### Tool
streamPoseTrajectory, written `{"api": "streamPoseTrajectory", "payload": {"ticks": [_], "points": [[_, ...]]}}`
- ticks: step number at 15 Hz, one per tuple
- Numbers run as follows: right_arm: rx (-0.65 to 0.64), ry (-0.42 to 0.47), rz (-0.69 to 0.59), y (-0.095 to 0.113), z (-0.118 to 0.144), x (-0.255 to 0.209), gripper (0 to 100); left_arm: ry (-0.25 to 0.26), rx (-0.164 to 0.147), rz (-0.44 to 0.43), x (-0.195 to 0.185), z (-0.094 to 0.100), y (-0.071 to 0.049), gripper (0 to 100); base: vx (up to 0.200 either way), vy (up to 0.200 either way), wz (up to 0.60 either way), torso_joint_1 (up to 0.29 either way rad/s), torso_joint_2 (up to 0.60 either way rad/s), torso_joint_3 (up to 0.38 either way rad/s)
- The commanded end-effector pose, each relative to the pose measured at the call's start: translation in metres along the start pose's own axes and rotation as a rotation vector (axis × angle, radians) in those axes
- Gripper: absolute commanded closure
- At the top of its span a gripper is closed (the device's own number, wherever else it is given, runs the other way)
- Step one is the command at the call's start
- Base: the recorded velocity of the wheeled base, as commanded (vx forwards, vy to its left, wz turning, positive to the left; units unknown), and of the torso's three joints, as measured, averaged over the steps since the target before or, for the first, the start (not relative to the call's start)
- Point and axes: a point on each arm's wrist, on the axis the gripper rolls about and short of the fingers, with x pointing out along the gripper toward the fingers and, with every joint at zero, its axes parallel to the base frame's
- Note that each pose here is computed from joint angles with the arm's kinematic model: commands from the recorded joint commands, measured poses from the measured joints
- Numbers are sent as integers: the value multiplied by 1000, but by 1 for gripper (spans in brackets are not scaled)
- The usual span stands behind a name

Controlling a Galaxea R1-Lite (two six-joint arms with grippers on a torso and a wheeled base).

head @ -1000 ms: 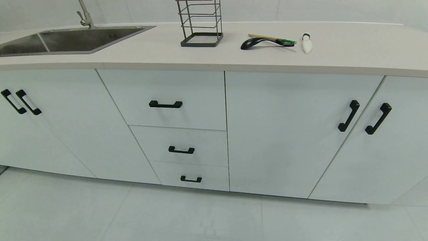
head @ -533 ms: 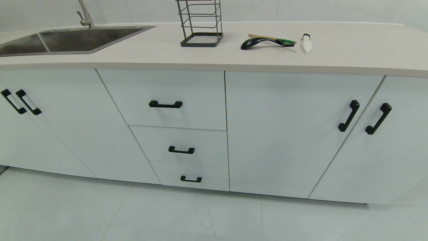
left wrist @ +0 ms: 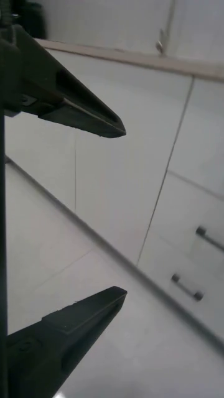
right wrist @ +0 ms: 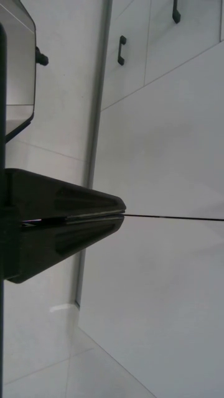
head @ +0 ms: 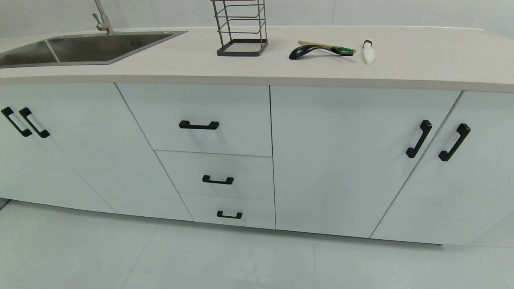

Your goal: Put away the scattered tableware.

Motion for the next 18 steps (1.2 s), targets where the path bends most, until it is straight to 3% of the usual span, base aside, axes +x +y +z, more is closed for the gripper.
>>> {"api": "streamPoseTrajectory", "payload": {"ticks": [1, 2, 3, 6, 7, 12, 13, 16, 18], "points": [[0, 1, 1, 0, 0, 0, 100, 66, 112, -268, 51, 0, 13, 0, 0, 0, 0, 0, 0, 0], [0, 1, 1, 0, 0, 0, 100, 81, 174, -330, 66, 0, 15, 0, 0, 0, 0, 0, 0, 0], [0, 1, 1, 0, 0, 0, 100, 89, 204, -366, 75, 0, 15, 0, 0, 0, 0, 0, 0, 0], [0, 1, 1, 0, 0, 0, 100, 94, 339, -551, 139, 14, 13, 0, 0, 0, 0, 0, 0, 0], [0, 1, 1, 0, 0, 0, 100, 88, 354, -558, 158, 18, 11, 0, 0, 0, 0, 0, 0, 0], [0, 1, 1, 0, 0, 0, 100, 91, 350, -581, 217, 16, -1, 0, 0, 0, 0, 0, 0, 0], [0, 1, 1, 0, 0, 0, 100, 81, 364, -575, 231, 18, 0, 0, 0, 0, 0, 0, 0, 0], [0, 1, 1, 0, 0, 0, 100, 65, 459, -630, 268, 16, -8, 0, 0, 0, 0, 0, 0, 0], [0, 1, 1, 0, 0, 0, 100, 60, 452, -666, 297, 16, -15, 0, 0, 0, 0, 0, 0, 0]]}}
